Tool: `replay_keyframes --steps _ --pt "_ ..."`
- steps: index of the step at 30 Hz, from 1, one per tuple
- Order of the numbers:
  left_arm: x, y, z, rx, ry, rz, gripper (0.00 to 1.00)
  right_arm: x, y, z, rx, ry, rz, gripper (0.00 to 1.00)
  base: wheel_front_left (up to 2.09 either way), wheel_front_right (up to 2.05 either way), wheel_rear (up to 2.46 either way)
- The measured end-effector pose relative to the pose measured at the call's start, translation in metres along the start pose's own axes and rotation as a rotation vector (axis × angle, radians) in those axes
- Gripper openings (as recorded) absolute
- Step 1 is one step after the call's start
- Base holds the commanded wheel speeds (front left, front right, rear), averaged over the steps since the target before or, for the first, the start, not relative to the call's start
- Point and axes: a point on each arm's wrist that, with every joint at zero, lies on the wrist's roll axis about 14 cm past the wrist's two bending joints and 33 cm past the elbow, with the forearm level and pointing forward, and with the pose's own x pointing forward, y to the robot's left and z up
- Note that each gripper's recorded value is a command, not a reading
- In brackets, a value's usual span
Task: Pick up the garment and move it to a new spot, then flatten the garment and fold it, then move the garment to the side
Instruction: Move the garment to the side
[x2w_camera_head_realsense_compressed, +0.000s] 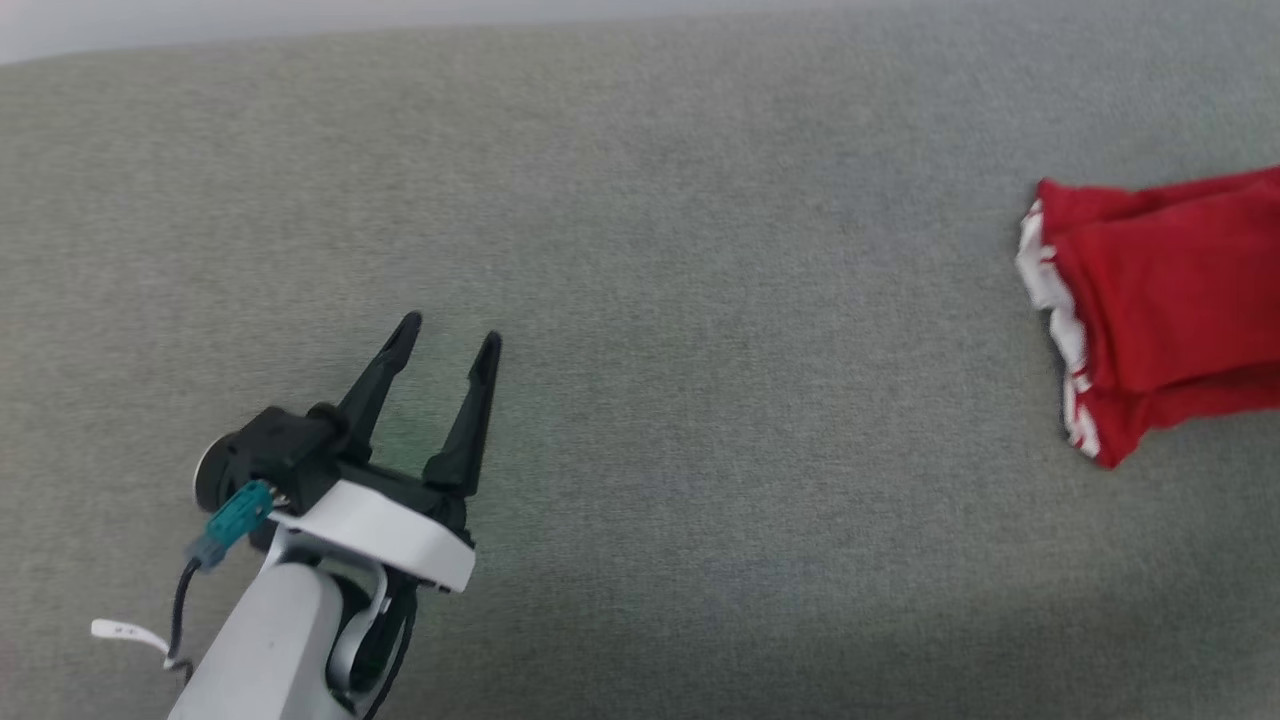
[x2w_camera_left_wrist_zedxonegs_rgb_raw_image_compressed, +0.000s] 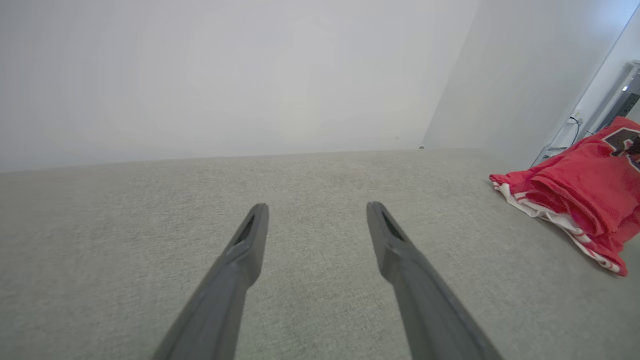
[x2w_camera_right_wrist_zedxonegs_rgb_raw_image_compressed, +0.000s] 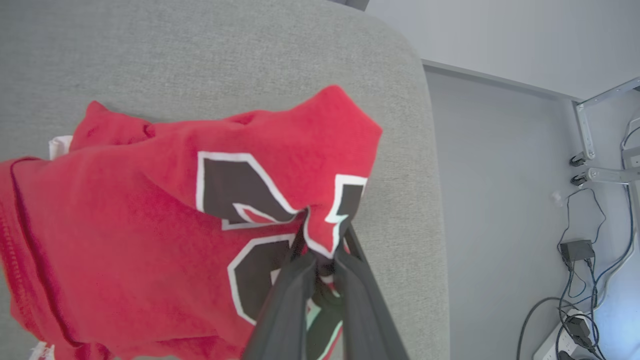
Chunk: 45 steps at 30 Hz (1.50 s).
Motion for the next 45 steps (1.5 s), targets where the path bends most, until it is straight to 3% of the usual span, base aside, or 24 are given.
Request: replay_keyframes --steps 15,26,29,30,32,33,45 --pt "0.044 -0.027 -0.030 -0.017 0.051 -0.144 1.00 0.005 -0.090 0.002 -0.113 -0.054 -0.290 0.00 0.00 0.00 0.00" --pt "0.050 -0.023 -0.034 -0.012 0.063 -0.156 1.00 0.033 -0.081 -0.028 -0.093 -0.010 -0.301 0.00 0.00 0.00 0.00" --pt "0.049 -0.019 -0.034 -0.009 0.066 -0.149 1.00 0.040 -0.076 -0.033 -0.063 -0.011 -0.295 0.26 0.00 0.00 0.00" --pt "0.049 -0.018 -0.034 -0.007 0.065 -0.147 1.00 0.042 -0.073 -0.033 -0.059 -0.012 -0.292 0.42 0.00 0.00 0.00" --pt "0.049 -0.016 -0.033 -0.004 0.065 -0.144 1.00 0.044 -0.071 -0.032 -0.052 -0.015 -0.292 0.96 0.00 0.00 0.00" --pt "0.049 -0.015 -0.033 -0.002 0.064 -0.141 1.00 0.044 -0.072 -0.031 -0.053 -0.017 -0.295 1.00 0.00 0.00 0.00" --pt "0.044 -0.008 -0.020 0.011 0.039 -0.114 1.00 0.029 -0.071 -0.001 -0.041 -0.123 -0.293 1.00 0.00 0.00 0.00"
